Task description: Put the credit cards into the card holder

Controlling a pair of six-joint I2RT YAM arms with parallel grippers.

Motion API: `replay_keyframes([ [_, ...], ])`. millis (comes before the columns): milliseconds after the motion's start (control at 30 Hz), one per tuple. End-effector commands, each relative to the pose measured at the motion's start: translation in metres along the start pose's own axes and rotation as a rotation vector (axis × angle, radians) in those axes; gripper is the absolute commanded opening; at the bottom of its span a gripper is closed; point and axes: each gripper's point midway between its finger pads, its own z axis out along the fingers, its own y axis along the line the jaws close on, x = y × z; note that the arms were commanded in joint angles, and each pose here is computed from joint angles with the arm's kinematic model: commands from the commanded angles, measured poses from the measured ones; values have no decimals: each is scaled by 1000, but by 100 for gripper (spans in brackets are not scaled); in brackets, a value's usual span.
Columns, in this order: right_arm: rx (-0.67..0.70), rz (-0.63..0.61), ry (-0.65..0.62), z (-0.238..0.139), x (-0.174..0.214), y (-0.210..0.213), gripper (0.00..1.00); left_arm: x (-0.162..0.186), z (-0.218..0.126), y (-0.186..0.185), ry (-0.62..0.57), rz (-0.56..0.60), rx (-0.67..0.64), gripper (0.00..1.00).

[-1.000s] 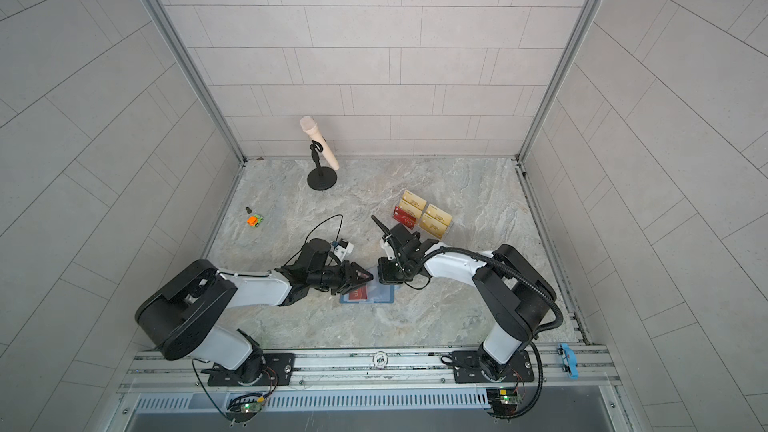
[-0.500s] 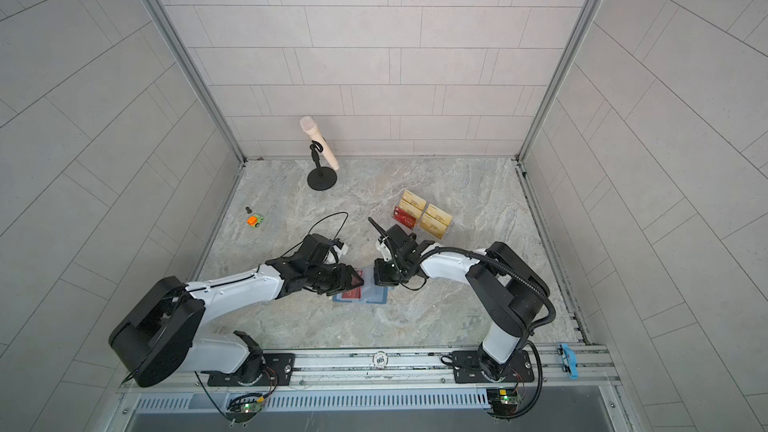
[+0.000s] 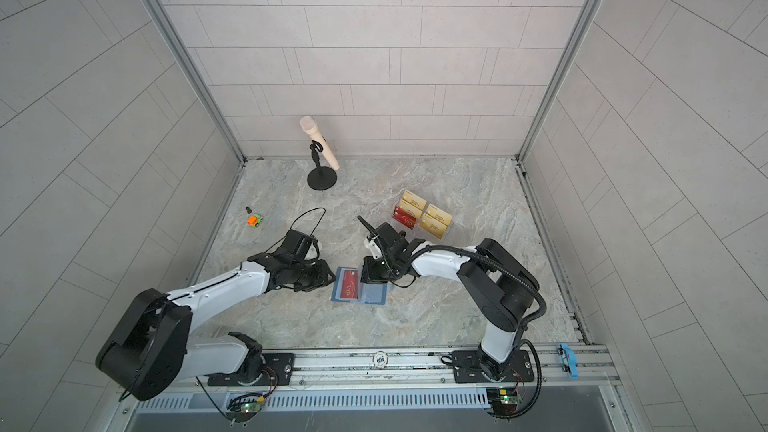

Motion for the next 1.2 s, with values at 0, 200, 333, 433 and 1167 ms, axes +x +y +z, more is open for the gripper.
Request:
replay_keyframes([
  [0, -25, -3, -2, 4, -6, 12, 20, 3, -1, 8, 13, 23, -40, 36],
  [200, -33, -8, 12, 14, -11, 19, 27, 7, 2, 7, 30, 26, -22, 38],
  [333, -29, -4, 24, 19, -12, 19, 26, 9, 4, 3, 33, 23, 6, 35],
  [433, -23, -2, 24, 22, -13, 18, 25, 11, 6, 0, 40, 13, 32, 31],
  [1167, 106, -184, 19, -36, -42, 21, 29, 17, -15, -12, -2, 74, -9, 30],
])
